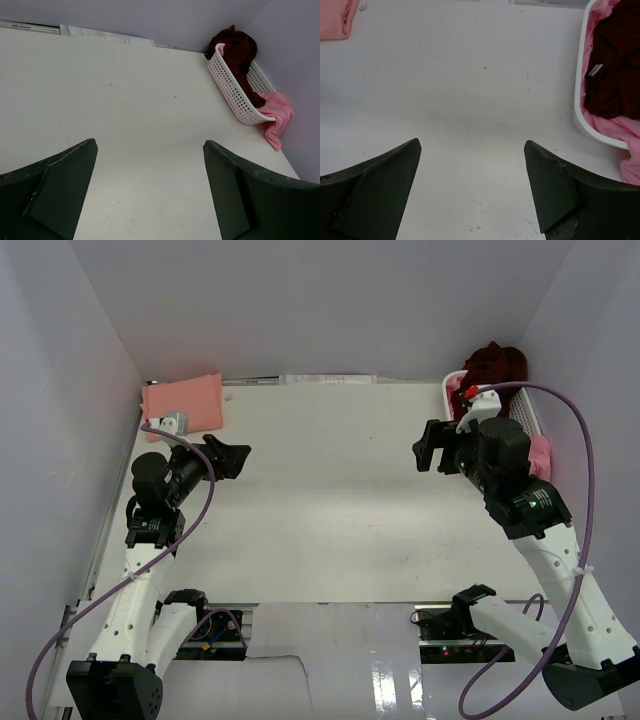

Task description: Fold and stack the t-shirts

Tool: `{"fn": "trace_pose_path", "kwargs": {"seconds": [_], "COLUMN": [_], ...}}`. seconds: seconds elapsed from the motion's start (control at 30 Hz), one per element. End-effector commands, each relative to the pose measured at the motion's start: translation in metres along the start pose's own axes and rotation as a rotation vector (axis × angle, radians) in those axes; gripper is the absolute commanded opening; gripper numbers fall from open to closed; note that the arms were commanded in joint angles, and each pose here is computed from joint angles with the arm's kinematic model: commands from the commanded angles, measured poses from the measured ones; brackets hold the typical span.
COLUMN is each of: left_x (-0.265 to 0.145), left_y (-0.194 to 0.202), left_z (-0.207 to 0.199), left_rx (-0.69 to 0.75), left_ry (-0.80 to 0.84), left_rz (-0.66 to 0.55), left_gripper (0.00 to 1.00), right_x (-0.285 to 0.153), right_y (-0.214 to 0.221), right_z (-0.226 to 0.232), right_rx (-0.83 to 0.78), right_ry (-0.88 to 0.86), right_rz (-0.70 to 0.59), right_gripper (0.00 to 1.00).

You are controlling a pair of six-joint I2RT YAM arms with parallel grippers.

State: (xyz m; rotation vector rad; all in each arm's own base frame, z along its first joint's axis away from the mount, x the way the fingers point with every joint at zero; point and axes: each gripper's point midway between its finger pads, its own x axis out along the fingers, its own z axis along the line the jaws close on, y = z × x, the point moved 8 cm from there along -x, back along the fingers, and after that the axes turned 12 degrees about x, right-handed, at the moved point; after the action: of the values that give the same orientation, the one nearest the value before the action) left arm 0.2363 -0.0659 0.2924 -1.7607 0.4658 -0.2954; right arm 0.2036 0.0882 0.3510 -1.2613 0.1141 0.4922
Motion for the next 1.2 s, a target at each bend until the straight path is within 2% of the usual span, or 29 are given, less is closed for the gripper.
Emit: {"fn": "trace_pose_path", "kwargs": {"seconds": [0.0, 0.2, 0.3, 0.4, 0.43, 0.53, 0.63, 0.73, 0.83, 0.9, 0.93, 1.07, 1.13, 1.17], "left_x": [-0.002, 0.0, -0.001, -0.002, -0.002, 0.0, -0.001, -0.004, -0.006, -0.007, -0.007, -0.007, -0.008, -0.008], "left_y": [-0.007, -0.006, -0.007, -0.007, -0.007, -0.008, -0.01, -0.013, -0.01, -0.01, -0.011, -0.012, -0.012, -0.012], "left_z": [-0.003, -0.003, -0.004, -0.004, -0.004, -0.003, -0.003, -0.005, -0.004, -0.005, -0.006, -0.007, -0.007, -0.007], "left_rx": [0.009, 0.006, 0.005, 0.004, 0.005, 0.007, 0.011, 0.021, 0.013, 0.011, 0.01, 0.008, 0.01, 0.011], "left_ry": [0.008, 0.012, 0.015, 0.017, 0.018, 0.009, 0.01, 0.004, -0.01, -0.003, 0.003, 0.009, 0.009, 0.01], "left_rz": [-0.019, -0.011, -0.016, -0.017, -0.017, -0.017, -0.023, -0.04, -0.025, -0.023, -0.026, -0.027, -0.027, -0.03], "left_gripper": [0.98, 0.98, 0.98, 0.98, 0.98, 0.98, 0.98, 0.98, 0.98, 0.98, 0.98, 0.98, 0.98, 0.98], "right_x": [-0.006, -0.01, 0.0, 0.027, 0.046, 0.076, 0.105, 0.134, 0.157, 0.17, 0.172, 0.197, 0.206, 0.217], "right_y": [-0.012, -0.024, -0.024, -0.011, -0.004, 0.004, 0.006, 0.002, -0.005, -0.009, -0.012, -0.011, -0.018, -0.01], "right_z": [-0.001, -0.002, -0.006, -0.016, -0.028, -0.044, -0.062, -0.085, -0.115, -0.13, -0.141, -0.164, -0.171, -0.178], "right_rx": [0.02, 0.051, 0.07, 0.038, 0.029, 0.047, 0.082, 0.124, 0.215, 0.262, 0.287, 0.326, 0.331, 0.332], "right_ry": [0.024, 0.078, 0.151, 0.256, 0.375, 0.541, 0.641, 0.701, 0.734, 0.736, 0.751, 0.809, 0.827, 0.844], "right_rz": [-0.069, -0.108, -0.074, -0.005, 0.029, 0.109, 0.127, 0.149, 0.172, 0.172, 0.163, 0.152, 0.133, 0.155], "right_gripper": [0.9, 0.9, 0.9, 0.9, 0.9, 0.9, 0.9, 0.9, 1.0, 1.0, 0.95, 0.87, 0.74, 0.71]}}
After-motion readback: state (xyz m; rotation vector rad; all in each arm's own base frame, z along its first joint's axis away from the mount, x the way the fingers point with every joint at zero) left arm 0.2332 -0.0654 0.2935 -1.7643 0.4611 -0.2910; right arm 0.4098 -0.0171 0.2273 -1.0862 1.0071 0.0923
